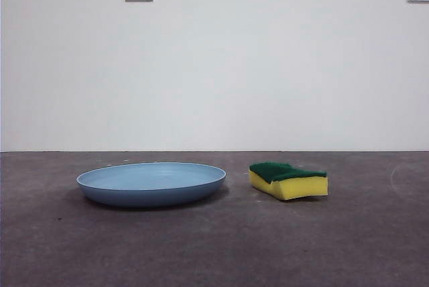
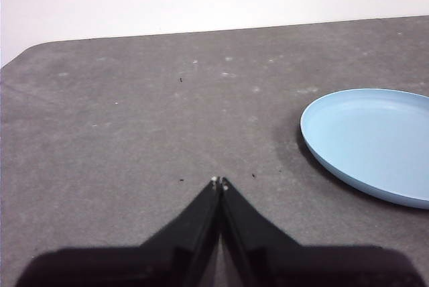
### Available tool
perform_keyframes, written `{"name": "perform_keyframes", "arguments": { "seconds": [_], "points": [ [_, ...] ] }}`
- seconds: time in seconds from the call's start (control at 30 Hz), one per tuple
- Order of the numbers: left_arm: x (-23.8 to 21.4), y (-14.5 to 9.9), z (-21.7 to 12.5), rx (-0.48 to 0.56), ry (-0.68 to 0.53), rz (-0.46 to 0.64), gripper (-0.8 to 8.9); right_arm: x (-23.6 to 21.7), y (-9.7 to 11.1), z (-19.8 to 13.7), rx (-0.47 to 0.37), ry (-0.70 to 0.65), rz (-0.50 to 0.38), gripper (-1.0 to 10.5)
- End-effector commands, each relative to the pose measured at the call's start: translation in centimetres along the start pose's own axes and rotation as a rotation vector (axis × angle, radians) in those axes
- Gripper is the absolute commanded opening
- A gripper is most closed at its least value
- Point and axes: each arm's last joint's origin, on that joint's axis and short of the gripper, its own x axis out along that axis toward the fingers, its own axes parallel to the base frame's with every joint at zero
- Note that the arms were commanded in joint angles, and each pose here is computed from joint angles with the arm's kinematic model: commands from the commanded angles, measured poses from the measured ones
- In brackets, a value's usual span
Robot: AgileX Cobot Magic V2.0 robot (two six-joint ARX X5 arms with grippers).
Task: Pick up the plate,pick up the cloth,clean the plate with the cloth
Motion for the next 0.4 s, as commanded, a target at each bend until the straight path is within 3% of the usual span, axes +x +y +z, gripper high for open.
{"name": "perform_keyframes", "arguments": {
  "seconds": [0.03,0.13,0.3,0.4],
  "points": [
    [0.1,0.0,-0.5,-0.008,0.010,0.003,-0.03,0.4,-0.6,0.0,-0.024,-0.055,-0.062,0.0],
    [0.1,0.0,-0.5,-0.008,0.010,0.003,-0.03,1.1,-1.6,-0.5,0.013,-0.148,-0.125,0.0],
    [0.1,0.0,-0.5,-0.008,0.010,0.003,-0.03,2.2,-2.6,-4.3,0.007,-0.297,-0.042,0.0],
    [0.1,0.0,-0.5,-0.008,0.010,0.003,-0.03,2.7,-2.8,-7.5,0.019,-0.298,-0.072,0.0]
  ]
}}
